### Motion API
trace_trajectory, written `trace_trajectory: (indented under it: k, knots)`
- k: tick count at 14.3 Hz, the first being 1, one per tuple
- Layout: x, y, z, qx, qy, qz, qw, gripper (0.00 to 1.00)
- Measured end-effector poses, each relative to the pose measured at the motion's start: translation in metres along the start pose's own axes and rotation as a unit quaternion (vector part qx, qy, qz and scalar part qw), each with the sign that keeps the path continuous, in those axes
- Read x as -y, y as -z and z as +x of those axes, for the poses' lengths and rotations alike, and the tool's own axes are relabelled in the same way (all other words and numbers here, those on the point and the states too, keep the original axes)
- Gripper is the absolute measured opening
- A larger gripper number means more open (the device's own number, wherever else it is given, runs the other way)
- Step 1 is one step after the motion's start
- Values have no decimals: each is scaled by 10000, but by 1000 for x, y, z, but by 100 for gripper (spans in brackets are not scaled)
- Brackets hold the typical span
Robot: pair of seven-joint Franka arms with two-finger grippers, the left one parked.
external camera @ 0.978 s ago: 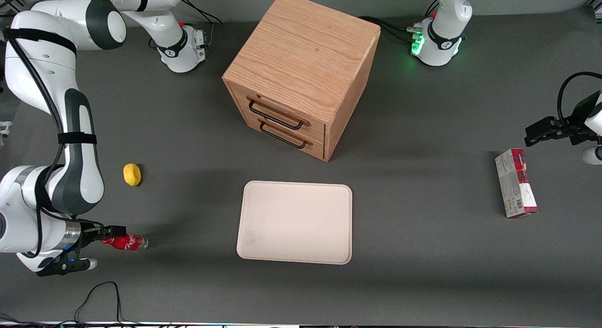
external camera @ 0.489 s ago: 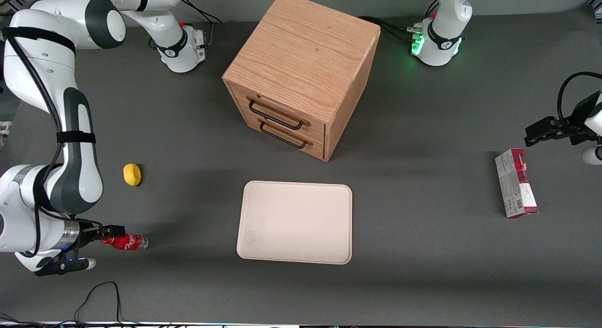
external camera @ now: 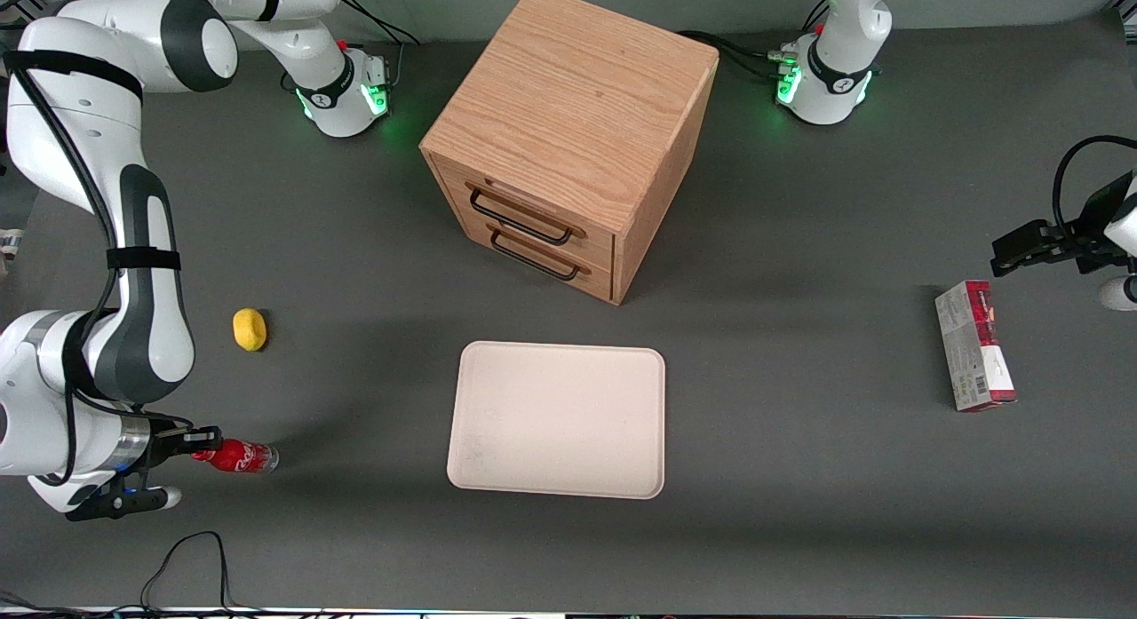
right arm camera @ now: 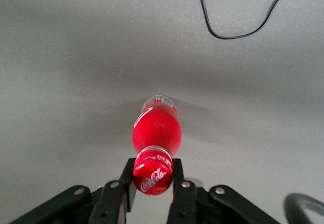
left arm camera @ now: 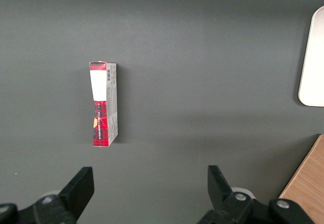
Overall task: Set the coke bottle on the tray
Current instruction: 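Close the right gripper around the bottle's cap end, then lift the bottle and pull it back toward the right arm's base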
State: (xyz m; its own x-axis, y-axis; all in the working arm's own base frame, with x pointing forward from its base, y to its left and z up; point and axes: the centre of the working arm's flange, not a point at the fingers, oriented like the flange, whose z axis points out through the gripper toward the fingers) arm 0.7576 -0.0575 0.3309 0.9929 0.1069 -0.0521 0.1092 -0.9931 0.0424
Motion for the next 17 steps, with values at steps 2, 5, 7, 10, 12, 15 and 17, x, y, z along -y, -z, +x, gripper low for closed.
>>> trace_trajectory:
  k: [2, 5, 7, 10, 12, 15, 17]
  knots:
    - [0, 0, 0, -1, 0, 0, 10000, 31]
    - [1, 6, -3, 97, 2, 18, 10000, 31]
    - [2, 32, -15, 296, -2, 61, 9995, 31]
    - [5, 119, -51, 563, -18, 133, 9983, 31]
    - [7, 185, -83, 564, -38, 158, 9983, 31]
    - [9, 250, -127, 577, -63, 190, 9981, 31]
    - [10, 257, -136, 599, -68, 201, 9980, 31]
